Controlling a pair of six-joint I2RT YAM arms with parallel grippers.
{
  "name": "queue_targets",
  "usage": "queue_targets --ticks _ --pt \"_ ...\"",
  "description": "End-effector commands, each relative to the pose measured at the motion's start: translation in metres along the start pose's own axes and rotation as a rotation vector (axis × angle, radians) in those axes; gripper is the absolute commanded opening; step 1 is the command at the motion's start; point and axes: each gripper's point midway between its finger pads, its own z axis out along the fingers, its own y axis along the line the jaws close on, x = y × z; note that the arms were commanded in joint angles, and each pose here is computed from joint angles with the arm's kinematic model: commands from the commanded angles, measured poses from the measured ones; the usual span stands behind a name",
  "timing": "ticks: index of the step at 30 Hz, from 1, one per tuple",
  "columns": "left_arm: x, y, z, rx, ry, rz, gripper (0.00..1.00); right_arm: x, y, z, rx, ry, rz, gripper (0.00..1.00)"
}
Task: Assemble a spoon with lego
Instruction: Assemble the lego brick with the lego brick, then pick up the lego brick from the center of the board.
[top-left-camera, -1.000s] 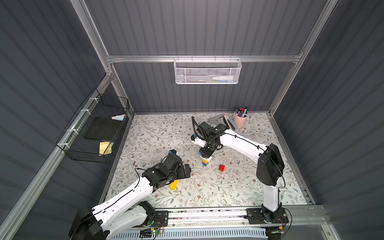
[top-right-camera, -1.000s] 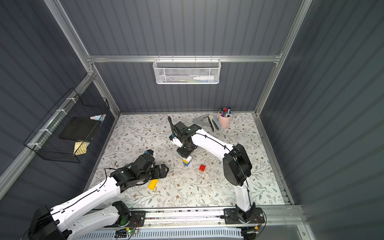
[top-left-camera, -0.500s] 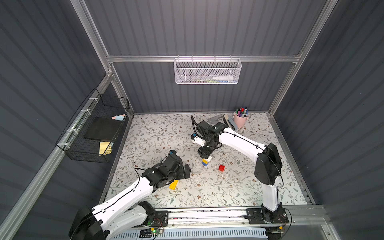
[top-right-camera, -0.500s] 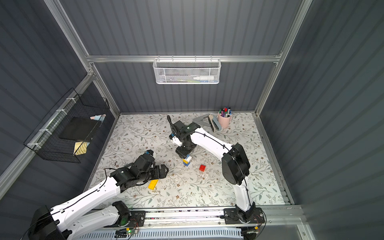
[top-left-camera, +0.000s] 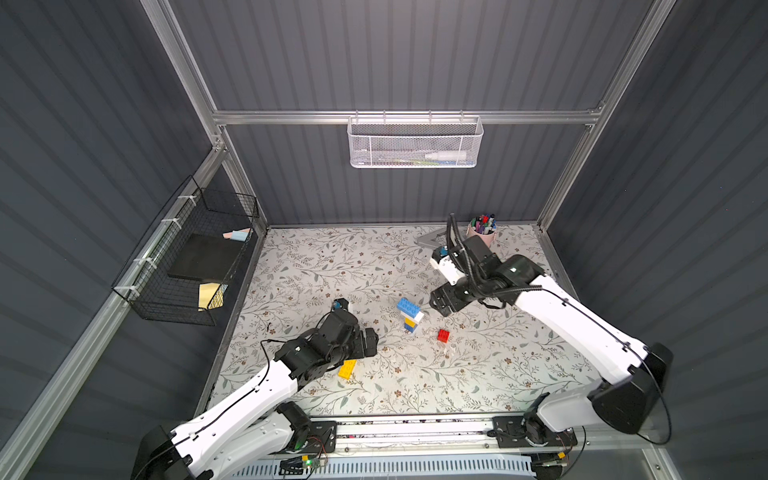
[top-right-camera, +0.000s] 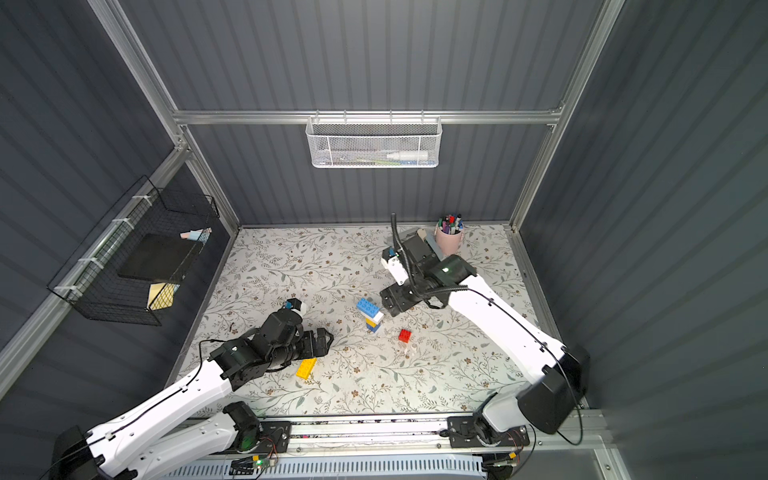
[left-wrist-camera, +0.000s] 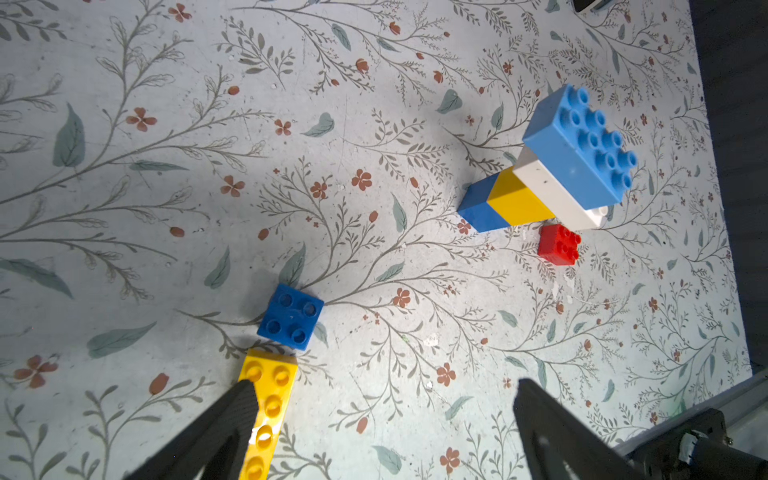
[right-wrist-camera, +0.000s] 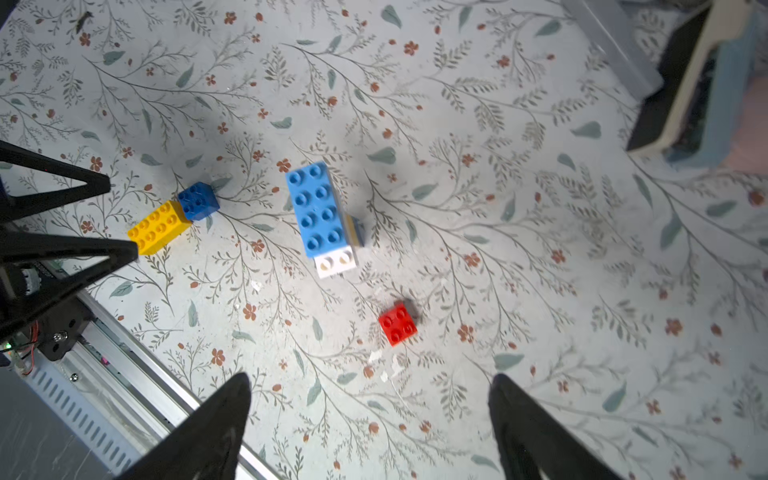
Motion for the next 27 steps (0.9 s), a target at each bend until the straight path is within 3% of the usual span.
queue_targets --ticks 1,6,14,27 --pt "0.006 0.010 0.000 -0.025 0.004 0.005 0.99 0.033 -0.001 0.012 -0.006 0.049 0.133 0.90" --pt "0.011 0.008 0.005 0.001 0.016 -0.011 0.99 0.086 -0.006 0.036 0.004 0.147 0.221 0.89" --pt "0.013 0.008 0.004 0.005 0.021 -0.013 0.99 0.144 -0.013 0.086 0.091 0.428 0.333 0.86" --pt "0.016 0.013 0.002 -0.009 0.022 -0.025 0.99 0.146 -0.026 0.138 0.210 0.501 0.273 0.84"
